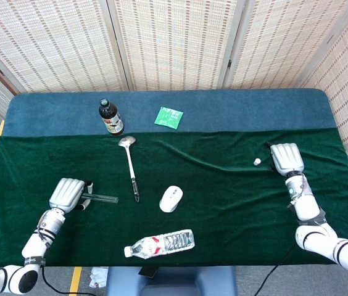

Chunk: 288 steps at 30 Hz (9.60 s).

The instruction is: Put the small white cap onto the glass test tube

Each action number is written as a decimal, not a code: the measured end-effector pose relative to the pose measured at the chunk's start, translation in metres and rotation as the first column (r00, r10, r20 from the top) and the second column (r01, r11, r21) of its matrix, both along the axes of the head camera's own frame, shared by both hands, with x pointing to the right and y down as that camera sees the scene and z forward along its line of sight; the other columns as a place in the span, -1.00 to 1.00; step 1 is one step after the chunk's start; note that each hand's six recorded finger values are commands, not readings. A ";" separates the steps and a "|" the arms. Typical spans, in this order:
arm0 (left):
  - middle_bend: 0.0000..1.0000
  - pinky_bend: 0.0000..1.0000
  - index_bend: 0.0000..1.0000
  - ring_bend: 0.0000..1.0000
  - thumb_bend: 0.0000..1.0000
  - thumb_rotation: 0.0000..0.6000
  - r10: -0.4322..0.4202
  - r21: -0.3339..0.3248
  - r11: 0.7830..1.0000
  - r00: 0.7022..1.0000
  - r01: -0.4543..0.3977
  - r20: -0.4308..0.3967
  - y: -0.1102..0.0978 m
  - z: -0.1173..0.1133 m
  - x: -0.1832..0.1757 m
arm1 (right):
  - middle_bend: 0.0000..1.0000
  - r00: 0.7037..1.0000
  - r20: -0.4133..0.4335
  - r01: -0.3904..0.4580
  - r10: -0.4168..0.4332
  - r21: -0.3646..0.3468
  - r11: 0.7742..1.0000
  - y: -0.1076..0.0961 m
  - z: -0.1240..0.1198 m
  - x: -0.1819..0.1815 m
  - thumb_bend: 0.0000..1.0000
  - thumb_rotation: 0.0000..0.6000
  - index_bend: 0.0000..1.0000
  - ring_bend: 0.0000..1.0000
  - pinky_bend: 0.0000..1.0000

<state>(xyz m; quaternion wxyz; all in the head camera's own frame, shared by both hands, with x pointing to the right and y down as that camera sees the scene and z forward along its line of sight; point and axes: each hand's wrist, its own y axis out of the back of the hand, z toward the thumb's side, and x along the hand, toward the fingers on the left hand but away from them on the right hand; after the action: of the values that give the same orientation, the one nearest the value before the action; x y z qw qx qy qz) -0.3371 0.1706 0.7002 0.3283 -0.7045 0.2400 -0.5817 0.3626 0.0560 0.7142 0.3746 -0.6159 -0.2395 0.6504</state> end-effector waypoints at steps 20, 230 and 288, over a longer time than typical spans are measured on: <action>0.83 0.66 0.31 0.74 -0.07 1.00 -0.008 -0.026 1.000 1.000 0.009 0.016 0.002 0.008 -0.002 | 0.92 0.994 0.071 -0.084 0.088 -0.052 0.995 0.002 0.021 -0.002 -0.53 -1.00 -0.41 1.00 1.00; 0.84 0.66 0.32 0.75 0.02 1.00 -0.279 -0.392 0.918 0.808 0.066 -0.519 -0.020 -0.029 0.133 | 1.00 0.635 0.612 0.469 -0.472 0.181 0.864 0.076 -0.121 -0.282 0.25 1.00 0.37 1.00 1.00; 0.84 0.66 0.17 0.72 0.02 1.00 -0.236 -0.240 0.950 0.963 0.200 -0.129 -0.012 0.039 -0.017 | 0.99 0.879 0.468 0.045 -0.091 0.107 0.993 0.051 -0.137 -0.076 -0.30 1.00 -1.00 1.00 1.00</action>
<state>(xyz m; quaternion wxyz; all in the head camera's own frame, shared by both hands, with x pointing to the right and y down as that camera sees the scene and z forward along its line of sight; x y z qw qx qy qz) -0.3545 0.1584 0.7387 0.1602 -0.7495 0.2742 -0.5809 0.2863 0.1069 0.5768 0.3559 -0.7456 -0.3318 0.4553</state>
